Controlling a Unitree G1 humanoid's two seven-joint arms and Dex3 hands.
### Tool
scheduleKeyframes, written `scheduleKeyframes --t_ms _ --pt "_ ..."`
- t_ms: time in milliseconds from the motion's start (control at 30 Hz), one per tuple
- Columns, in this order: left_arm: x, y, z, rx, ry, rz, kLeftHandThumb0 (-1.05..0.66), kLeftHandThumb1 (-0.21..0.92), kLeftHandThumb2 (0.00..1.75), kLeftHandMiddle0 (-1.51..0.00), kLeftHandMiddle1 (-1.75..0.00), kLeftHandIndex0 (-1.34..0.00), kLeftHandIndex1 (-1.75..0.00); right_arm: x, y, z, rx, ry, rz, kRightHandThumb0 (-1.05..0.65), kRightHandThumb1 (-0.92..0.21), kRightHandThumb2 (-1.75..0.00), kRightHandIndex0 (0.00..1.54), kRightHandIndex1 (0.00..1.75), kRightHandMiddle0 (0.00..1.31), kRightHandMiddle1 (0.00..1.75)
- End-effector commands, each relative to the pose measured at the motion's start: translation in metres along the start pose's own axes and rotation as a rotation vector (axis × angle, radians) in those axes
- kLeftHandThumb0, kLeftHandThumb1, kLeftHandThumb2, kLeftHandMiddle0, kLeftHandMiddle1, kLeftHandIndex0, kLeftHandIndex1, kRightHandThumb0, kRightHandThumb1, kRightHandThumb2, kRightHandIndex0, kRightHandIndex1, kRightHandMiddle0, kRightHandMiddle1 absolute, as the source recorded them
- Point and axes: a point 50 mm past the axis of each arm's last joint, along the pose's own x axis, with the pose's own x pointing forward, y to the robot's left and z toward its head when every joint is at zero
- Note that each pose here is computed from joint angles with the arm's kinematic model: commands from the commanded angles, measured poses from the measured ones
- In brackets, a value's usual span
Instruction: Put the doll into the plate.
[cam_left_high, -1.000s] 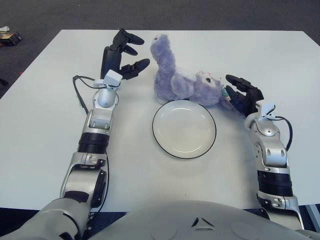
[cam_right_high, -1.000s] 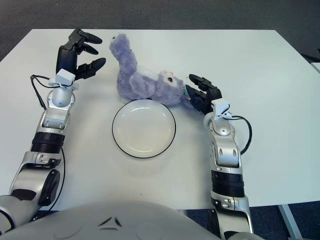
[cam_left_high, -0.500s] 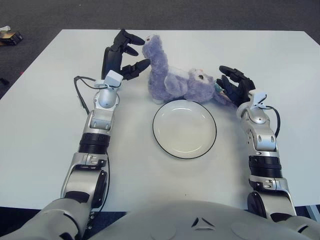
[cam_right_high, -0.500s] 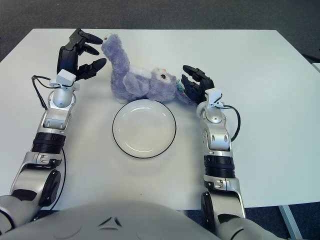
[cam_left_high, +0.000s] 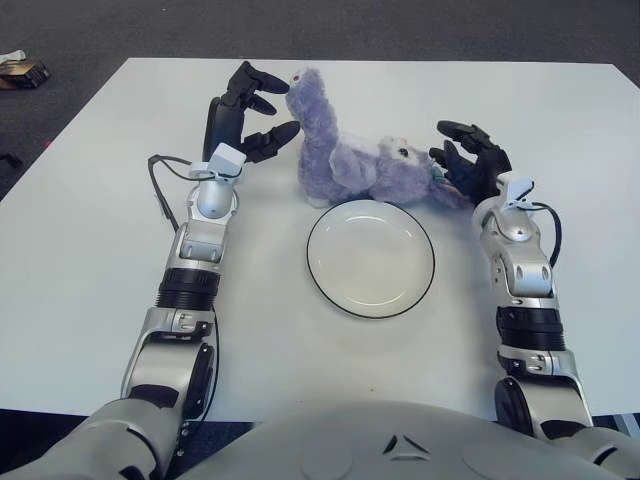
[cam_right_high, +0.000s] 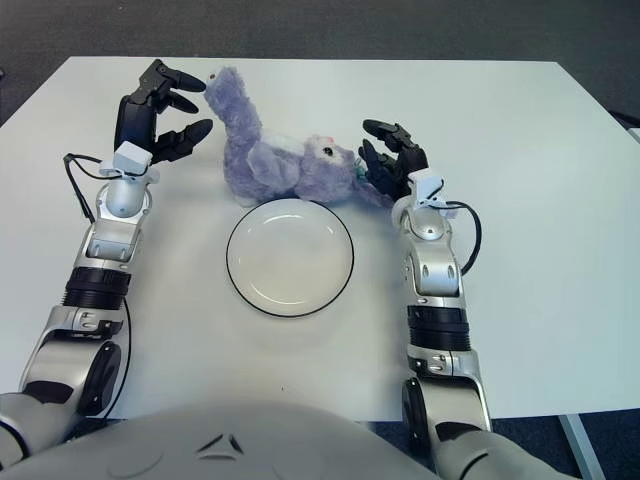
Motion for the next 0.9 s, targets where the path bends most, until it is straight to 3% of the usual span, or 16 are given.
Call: scheduleKeyframes --t_ms 0,367,533,867 --pt "-0.001 0.0 -0.002 0.0 0.001 -0.008 -0.01 0.89 0.26 -0.53 -1.47 -0.49 -1.2 -0.003 -0.004 -0.001 -0.013 0.003 -0.006 -0.51 -0.92 -0.61 0.71 0.01 0.33 0.59" --pt "-0.001 0.001 -0.002 -0.004 0.001 -0.01 -0.01 0.89 0.27 -0.54 -1.47 -0.49 -1.2 -0.004 -0.007 0.012 -0.115 -0.078 0.014 -0.51 -0.92 -0.6 0.7 0.0 0.32 0.6" --pt "0.0 0.001 -0.002 -0.006 0.003 -0.013 -0.01 0.89 0.27 -0.54 -1.47 -0.49 -1.2 -0.006 -0.005 0.046 -0.489 -0.295 0.049 -0.5 -0.92 -0.49 0.69 0.0 0.3 0.6" --pt "0.0 -0.001 -0.003 -0.011 0.004 -0.017 -0.01 0.88 0.27 -0.53 -1.48 -0.49 -1.2 -0.009 0.001 0.081 -0.725 -0.361 0.203 -0.52 -0.92 -0.33 0.53 0.0 0.26 0.59"
